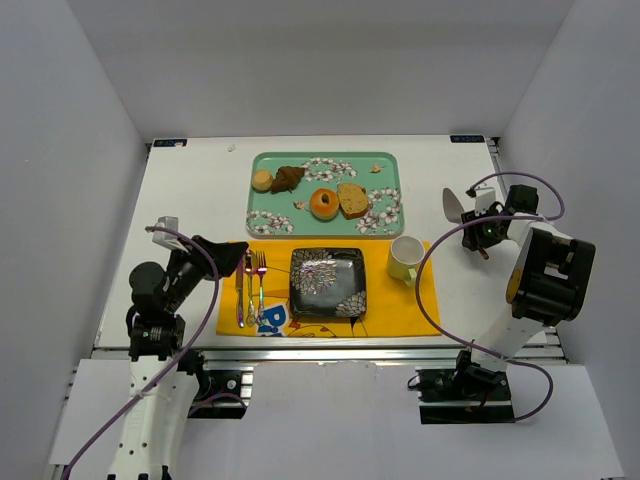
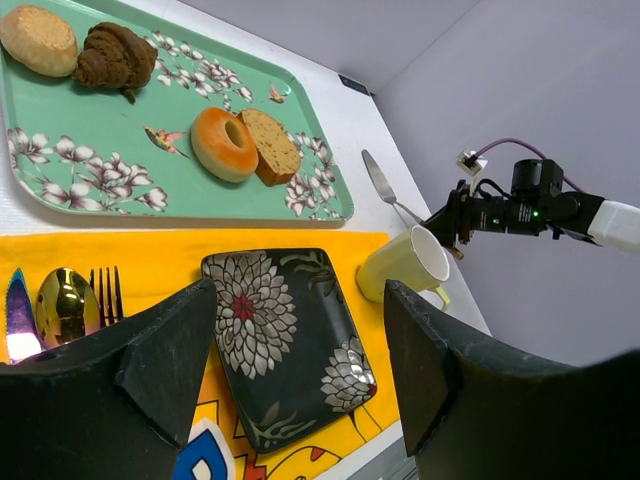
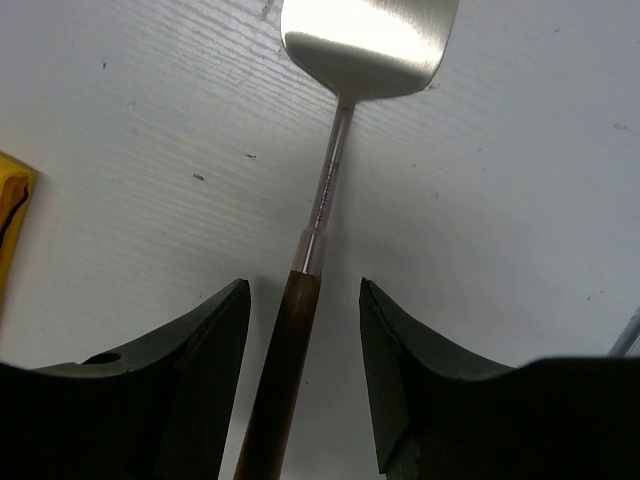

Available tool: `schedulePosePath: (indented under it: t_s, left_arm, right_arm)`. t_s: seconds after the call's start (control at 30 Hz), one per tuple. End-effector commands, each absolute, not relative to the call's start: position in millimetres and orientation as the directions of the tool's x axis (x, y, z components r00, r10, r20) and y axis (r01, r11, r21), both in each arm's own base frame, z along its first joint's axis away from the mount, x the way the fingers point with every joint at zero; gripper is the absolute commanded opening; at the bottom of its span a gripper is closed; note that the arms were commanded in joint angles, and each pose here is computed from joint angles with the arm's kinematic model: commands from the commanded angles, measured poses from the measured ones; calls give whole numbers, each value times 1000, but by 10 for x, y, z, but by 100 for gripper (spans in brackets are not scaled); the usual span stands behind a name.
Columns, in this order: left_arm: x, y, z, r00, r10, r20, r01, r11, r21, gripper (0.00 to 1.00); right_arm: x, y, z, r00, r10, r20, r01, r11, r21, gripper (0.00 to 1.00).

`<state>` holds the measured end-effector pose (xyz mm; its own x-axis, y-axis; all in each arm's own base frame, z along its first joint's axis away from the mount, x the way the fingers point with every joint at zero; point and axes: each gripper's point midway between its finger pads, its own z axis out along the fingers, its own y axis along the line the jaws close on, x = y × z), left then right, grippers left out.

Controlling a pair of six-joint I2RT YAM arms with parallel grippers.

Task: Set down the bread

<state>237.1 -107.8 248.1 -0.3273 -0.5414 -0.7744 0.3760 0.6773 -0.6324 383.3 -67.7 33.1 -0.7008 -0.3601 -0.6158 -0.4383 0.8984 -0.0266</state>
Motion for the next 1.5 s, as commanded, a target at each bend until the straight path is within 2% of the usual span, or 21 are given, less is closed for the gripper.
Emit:
schedulePosePath:
  t_s: [0.0, 0.43, 0.83, 1.47]
  left_arm:
    - [2394, -1104, 2463, -335, -536, -775, 387, 672, -632, 77]
    - [2425, -1112, 2440, -342, -535, -773, 388, 668, -635, 77]
    - [2422, -1117, 2479, -337, -537, -773, 396, 665, -634, 77]
    - [2404, -1121, 2498, -334, -541, -772, 399, 661, -636, 77]
  right_arm:
    - [3873, -717, 280, -693, -356, -627, -426, 904, -43, 53]
    - [3807, -724, 170, -718, -315, -620, -379, 925, -31, 48]
    - [3856, -735, 301, -696, -284, -659, -336, 940, -50, 44]
    - [3843, -743, 447, -664, -273, -696, -306, 949, -79, 44]
